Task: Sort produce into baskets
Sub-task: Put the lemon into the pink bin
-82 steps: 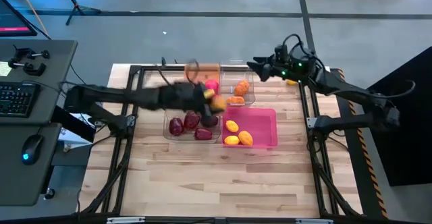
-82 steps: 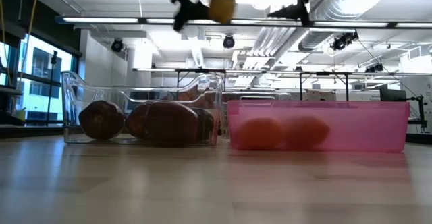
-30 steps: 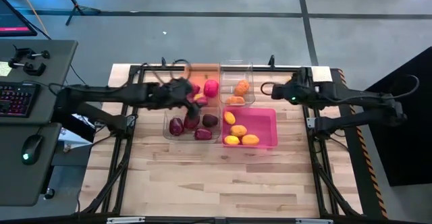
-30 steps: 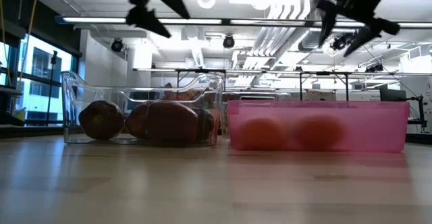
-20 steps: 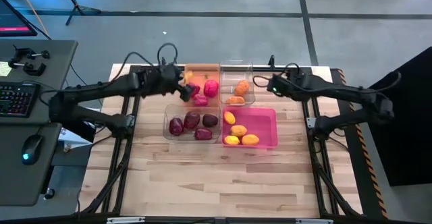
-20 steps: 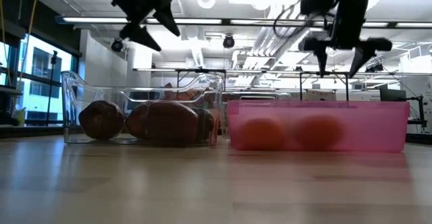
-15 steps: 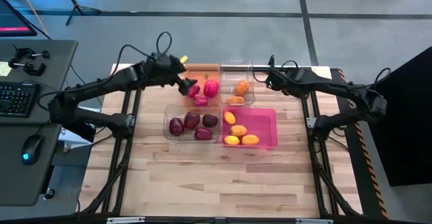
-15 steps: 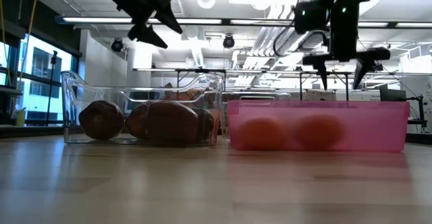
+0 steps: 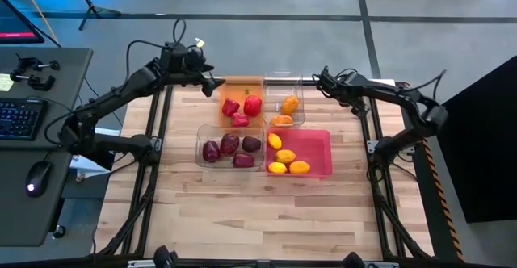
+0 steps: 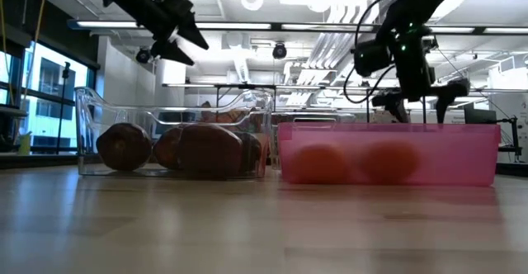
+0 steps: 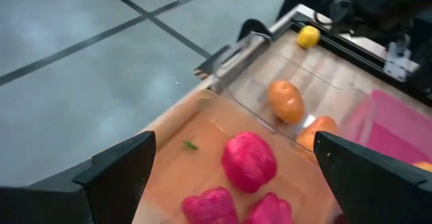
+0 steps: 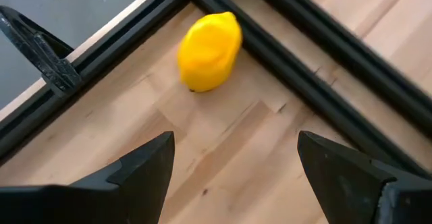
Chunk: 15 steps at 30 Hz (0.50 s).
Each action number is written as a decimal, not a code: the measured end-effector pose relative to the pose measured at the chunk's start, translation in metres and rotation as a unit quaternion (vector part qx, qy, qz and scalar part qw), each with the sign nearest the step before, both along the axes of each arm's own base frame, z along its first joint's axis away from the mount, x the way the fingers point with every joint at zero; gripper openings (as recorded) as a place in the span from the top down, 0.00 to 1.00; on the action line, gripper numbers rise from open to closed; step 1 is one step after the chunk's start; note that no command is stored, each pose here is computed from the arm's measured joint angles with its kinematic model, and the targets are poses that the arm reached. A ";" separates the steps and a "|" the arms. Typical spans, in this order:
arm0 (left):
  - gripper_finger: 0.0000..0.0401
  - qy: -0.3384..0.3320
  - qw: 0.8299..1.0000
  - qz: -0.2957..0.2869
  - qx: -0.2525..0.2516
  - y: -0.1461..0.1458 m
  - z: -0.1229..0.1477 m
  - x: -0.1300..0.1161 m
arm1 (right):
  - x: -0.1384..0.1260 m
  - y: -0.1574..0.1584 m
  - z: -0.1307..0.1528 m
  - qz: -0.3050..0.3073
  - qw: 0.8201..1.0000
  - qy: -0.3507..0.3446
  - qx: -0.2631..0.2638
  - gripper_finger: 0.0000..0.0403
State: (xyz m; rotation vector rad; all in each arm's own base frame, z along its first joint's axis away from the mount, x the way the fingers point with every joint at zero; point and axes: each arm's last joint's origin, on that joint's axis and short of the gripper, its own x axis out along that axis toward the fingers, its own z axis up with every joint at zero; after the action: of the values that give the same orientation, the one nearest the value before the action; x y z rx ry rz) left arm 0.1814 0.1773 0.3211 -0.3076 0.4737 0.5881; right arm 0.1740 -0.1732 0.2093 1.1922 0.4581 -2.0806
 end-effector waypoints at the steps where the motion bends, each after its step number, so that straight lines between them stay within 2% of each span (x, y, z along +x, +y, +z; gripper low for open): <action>1: 0.03 -0.001 1.000 0.007 -0.002 0.002 0.000 -0.002 | 0.001 -0.003 -0.003 -0.004 1.000 -0.001 -0.001 0.24; 4: 0.03 -0.001 1.000 0.020 -0.002 0.007 0.000 -0.007 | 0.000 -0.017 -0.013 -0.006 1.000 0.006 0.003 0.24; 11: 0.03 -0.002 0.999 0.035 -0.003 0.012 0.000 -0.013 | -0.011 -0.045 -0.038 -0.057 0.998 0.009 0.014 0.24; 15: 0.03 -0.002 0.999 0.035 -0.003 0.012 0.000 -0.013 | -0.016 -0.060 -0.048 -0.080 0.997 0.001 0.004 0.24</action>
State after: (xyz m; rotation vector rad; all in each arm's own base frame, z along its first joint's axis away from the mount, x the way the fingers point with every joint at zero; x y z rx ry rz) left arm 0.1687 0.1894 0.3210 -0.3324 0.4625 0.6542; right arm 0.1578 -0.2331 0.1612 1.2670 0.3826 -2.2183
